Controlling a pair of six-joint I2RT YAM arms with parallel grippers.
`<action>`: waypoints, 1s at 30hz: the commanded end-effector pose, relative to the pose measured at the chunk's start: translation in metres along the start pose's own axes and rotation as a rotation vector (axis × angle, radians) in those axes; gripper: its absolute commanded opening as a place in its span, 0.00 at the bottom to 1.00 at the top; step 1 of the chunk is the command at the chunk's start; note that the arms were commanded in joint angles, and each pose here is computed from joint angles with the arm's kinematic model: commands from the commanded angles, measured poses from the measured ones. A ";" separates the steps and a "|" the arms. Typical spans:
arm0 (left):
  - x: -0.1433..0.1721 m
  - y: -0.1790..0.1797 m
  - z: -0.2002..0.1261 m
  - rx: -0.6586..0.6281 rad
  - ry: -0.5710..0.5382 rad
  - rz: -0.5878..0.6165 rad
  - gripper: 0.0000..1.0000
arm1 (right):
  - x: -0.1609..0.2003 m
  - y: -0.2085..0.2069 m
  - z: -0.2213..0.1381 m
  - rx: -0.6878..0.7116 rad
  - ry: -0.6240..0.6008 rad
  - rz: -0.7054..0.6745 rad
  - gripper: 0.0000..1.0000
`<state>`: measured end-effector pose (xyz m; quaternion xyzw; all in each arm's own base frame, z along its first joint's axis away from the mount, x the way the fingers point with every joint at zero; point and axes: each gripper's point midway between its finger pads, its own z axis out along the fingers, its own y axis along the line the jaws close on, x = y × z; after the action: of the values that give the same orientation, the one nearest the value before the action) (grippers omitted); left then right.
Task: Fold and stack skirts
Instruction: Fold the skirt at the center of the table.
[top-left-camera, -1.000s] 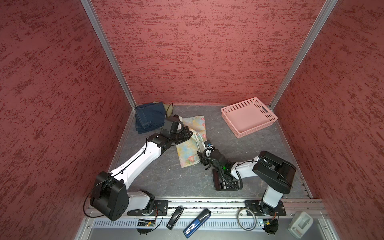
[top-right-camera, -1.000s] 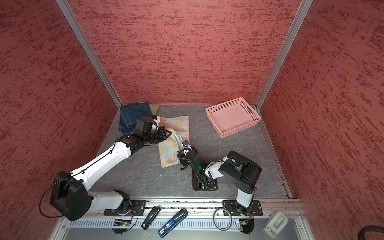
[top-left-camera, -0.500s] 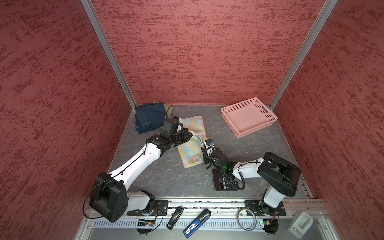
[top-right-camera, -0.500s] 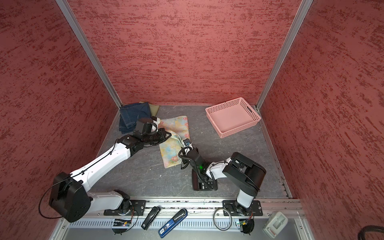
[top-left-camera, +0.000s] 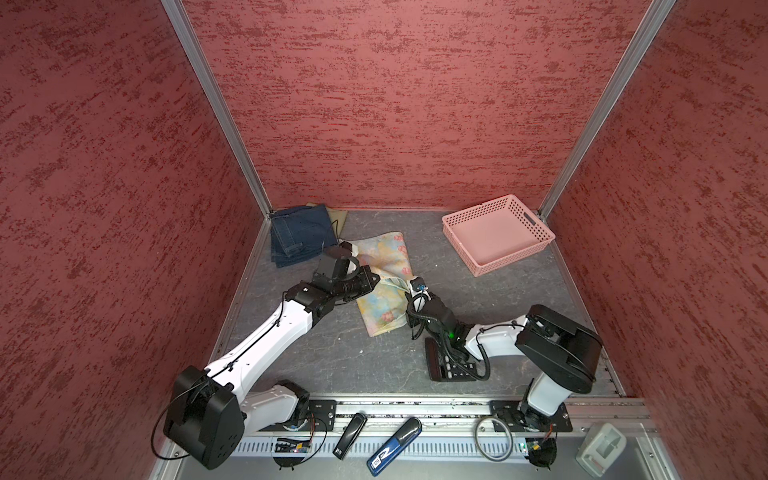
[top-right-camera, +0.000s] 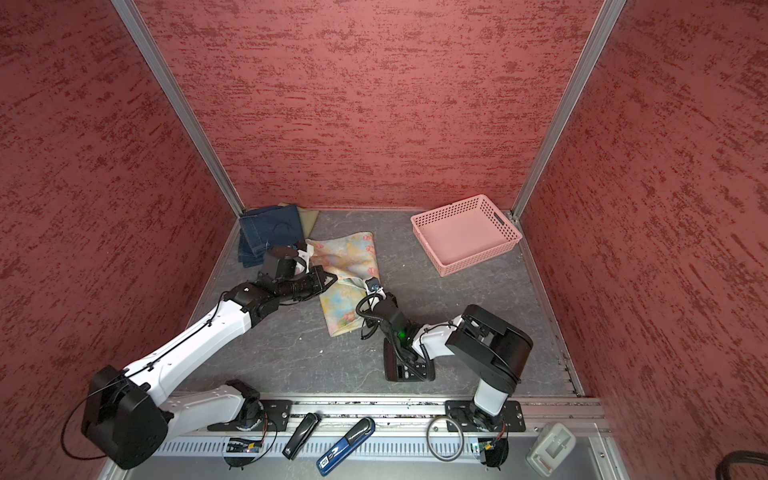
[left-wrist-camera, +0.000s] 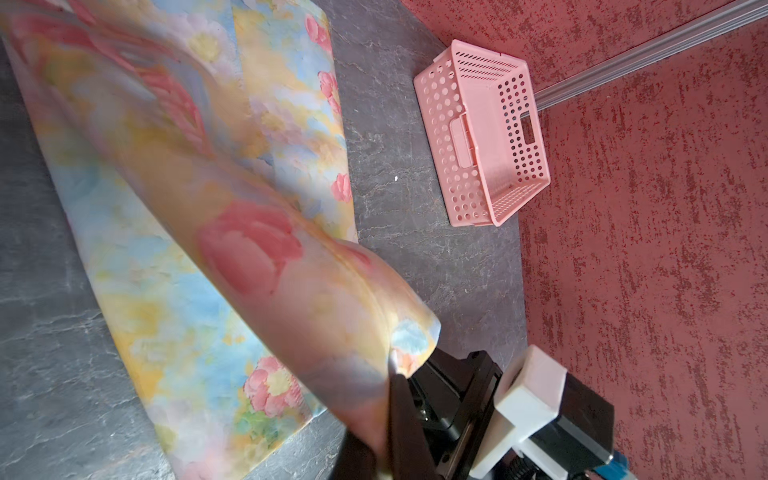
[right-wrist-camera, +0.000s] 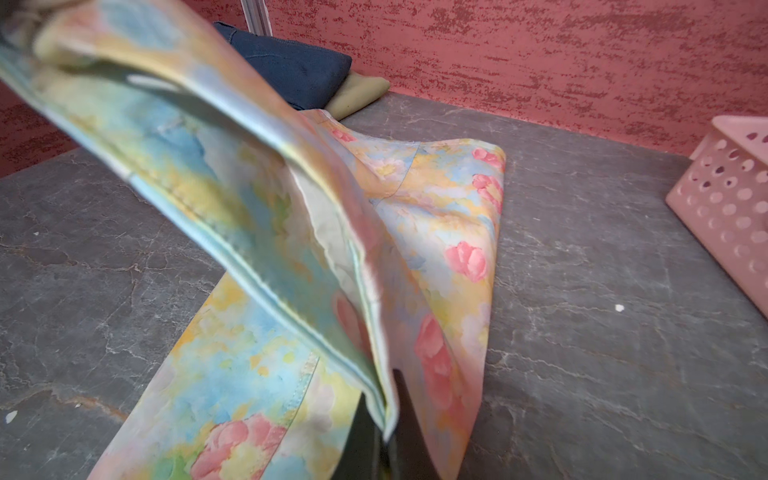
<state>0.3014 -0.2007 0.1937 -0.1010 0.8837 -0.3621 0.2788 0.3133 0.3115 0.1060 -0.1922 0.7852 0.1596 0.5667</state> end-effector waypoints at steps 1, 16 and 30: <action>-0.010 -0.005 -0.007 0.021 -0.049 0.004 0.00 | -0.028 -0.010 -0.005 0.053 -0.078 -0.030 0.00; -0.005 0.005 0.012 0.038 -0.049 -0.010 0.00 | -0.043 -0.026 -0.018 0.040 -0.049 0.028 0.00; 0.054 0.006 0.048 0.071 -0.022 0.040 0.00 | -0.046 -0.024 -0.024 -0.032 -0.006 0.017 0.00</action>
<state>0.2796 -0.2380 0.1334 -0.0729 0.8831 -0.3733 0.2748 0.3246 0.2828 0.1559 -0.1825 0.7852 0.1550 0.5711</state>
